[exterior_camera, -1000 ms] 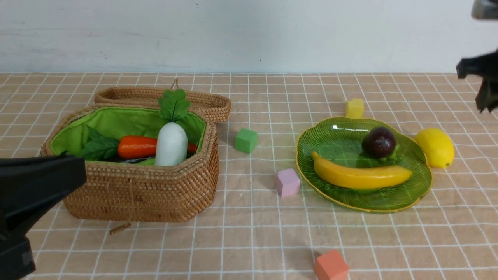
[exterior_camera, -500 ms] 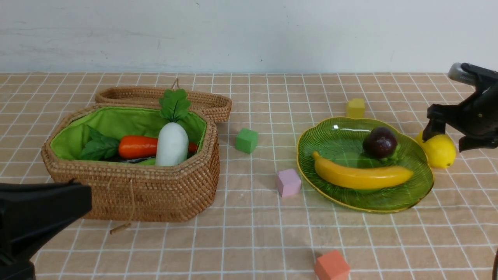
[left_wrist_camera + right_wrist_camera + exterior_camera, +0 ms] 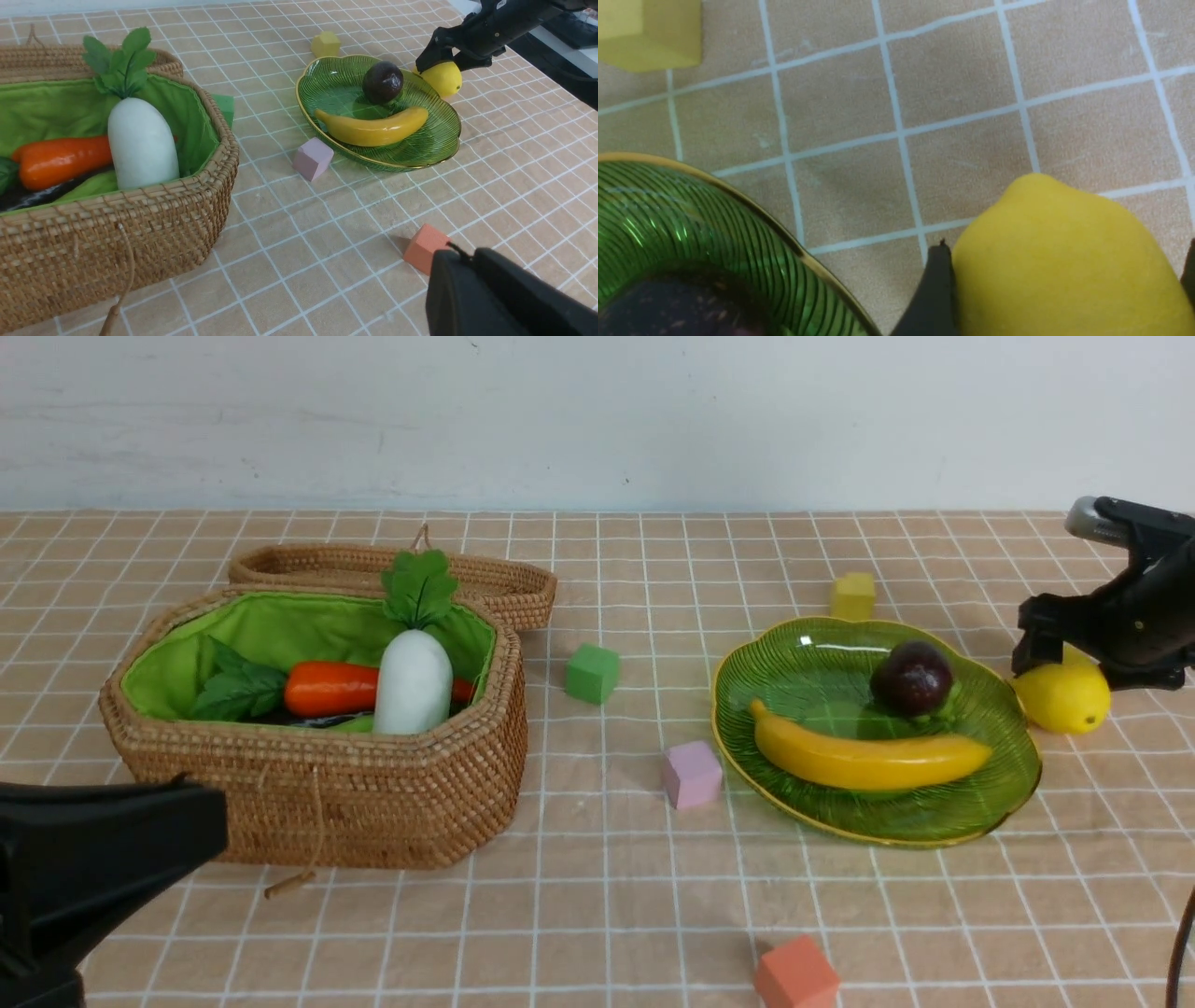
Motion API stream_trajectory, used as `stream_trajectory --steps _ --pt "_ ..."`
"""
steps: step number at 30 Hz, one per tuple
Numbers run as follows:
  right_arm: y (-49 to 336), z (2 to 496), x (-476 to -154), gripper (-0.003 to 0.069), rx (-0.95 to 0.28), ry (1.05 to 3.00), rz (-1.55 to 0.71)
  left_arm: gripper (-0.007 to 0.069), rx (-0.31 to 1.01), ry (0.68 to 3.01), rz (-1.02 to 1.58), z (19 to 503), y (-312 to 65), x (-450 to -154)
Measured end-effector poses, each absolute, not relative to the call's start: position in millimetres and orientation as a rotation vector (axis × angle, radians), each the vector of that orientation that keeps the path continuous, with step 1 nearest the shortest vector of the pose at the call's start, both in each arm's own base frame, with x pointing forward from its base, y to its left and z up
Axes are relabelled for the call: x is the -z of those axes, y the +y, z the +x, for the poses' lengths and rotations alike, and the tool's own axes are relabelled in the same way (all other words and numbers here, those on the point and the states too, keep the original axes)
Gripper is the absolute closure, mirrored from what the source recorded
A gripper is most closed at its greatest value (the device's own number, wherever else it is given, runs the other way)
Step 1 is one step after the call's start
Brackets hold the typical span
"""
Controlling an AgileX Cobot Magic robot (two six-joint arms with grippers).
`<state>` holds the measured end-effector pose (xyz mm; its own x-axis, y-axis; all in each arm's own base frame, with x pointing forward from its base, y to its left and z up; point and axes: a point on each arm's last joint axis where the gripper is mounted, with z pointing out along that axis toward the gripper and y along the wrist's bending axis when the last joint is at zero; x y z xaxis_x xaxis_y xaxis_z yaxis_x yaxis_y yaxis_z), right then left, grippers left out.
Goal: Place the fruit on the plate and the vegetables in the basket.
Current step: Use the right arm to grab a lemon and put it into the right plate
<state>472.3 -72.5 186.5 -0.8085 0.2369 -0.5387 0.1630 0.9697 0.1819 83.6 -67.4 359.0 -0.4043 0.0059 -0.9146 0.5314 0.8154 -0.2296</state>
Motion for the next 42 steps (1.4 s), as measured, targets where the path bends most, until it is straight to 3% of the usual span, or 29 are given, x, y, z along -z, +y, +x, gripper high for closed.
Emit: stream_trajectory --steps 15,20,23,25,28,30,33,36,42 --pt "-74 477 -160 0.0075 -0.157 2.577 0.276 0.0589 0.607 1.923 0.403 83 -67 -359" --pt "-75 469 -172 0.0075 -0.105 2.624 0.212 0.0589 0.604 1.922 0.407 83 -67 -358" --pt "-71 460 -202 0.0075 -0.130 2.604 0.224 0.0589 0.601 1.921 0.408 83 -67 -358" --pt "-61 455 -228 0.0075 -0.179 2.566 0.223 0.0589 0.597 1.920 0.410 84 -67 -358" --pt "-10 445 -274 0.0075 -0.332 2.485 0.075 0.0589 0.584 1.915 0.414 84 -67 -359" --pt "21 443 -283 0.0075 -0.401 2.456 -0.030 0.0589 0.580 1.914 0.417 84 -66 -359" --pt "75 441 -275 0.0076 -0.480 2.459 -0.211 0.0589 0.566 1.909 0.422 85 -66 -359" --pt "100 445 -256 0.0076 -0.458 2.474 -0.297 0.0587 0.544 1.902 0.431 85 -65 -359" --pt "102 457 -227 -0.0018 -0.381 2.486 -0.263 0.0587 0.475 1.877 0.455 87 -63 -360"
